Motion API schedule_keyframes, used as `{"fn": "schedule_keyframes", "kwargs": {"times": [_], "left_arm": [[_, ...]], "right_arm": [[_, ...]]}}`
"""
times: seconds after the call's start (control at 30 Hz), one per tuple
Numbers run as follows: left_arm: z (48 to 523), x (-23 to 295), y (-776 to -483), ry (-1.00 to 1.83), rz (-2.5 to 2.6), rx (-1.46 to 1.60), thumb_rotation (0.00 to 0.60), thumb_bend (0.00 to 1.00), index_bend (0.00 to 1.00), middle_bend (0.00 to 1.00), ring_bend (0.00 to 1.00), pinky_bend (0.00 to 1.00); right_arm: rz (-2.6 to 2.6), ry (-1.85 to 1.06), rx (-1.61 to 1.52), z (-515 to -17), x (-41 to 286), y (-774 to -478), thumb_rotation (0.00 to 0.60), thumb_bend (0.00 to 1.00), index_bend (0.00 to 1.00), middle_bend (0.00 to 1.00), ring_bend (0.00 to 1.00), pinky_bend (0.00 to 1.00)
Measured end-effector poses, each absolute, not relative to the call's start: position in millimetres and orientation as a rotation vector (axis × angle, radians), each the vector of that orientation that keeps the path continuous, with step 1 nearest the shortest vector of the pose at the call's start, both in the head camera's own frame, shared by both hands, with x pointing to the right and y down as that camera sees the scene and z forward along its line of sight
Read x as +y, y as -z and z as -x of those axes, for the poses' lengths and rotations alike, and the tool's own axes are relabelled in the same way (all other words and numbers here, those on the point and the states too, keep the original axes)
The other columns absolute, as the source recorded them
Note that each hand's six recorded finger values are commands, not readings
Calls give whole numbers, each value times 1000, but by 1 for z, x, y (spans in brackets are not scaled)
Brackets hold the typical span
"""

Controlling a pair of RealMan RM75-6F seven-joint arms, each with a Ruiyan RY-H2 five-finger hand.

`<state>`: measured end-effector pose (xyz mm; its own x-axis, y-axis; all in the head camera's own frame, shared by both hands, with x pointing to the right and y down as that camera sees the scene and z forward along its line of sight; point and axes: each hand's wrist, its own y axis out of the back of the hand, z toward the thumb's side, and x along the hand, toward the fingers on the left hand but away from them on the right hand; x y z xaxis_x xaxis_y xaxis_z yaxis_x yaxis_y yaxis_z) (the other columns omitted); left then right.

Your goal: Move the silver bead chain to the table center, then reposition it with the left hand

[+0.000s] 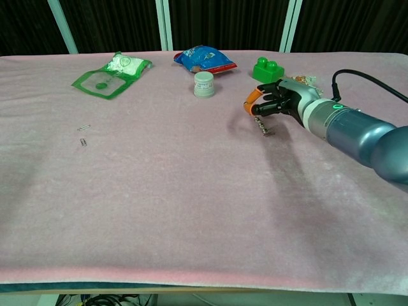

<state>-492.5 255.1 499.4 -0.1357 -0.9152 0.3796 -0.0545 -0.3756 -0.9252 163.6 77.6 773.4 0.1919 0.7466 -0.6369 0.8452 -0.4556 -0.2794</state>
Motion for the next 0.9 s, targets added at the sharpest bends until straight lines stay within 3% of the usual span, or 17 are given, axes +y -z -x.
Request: {"fn": "schedule_keyframes", "kwargs": {"times": [0.43, 0.9], "left_arm": [[491, 256, -499, 1590, 1437, 1124, 600, 291, 108, 51, 0, 0], [489, 257, -499, 1586, 1443, 1116, 600, 291, 108, 51, 0, 0]], "right_arm": [[-2318, 1094, 1567, -168, 74, -774, 600, 357, 644, 0, 25, 178], [-2422, 1108, 1577, -209, 73, -720, 600, 357, 643, 0, 25, 178]]}}
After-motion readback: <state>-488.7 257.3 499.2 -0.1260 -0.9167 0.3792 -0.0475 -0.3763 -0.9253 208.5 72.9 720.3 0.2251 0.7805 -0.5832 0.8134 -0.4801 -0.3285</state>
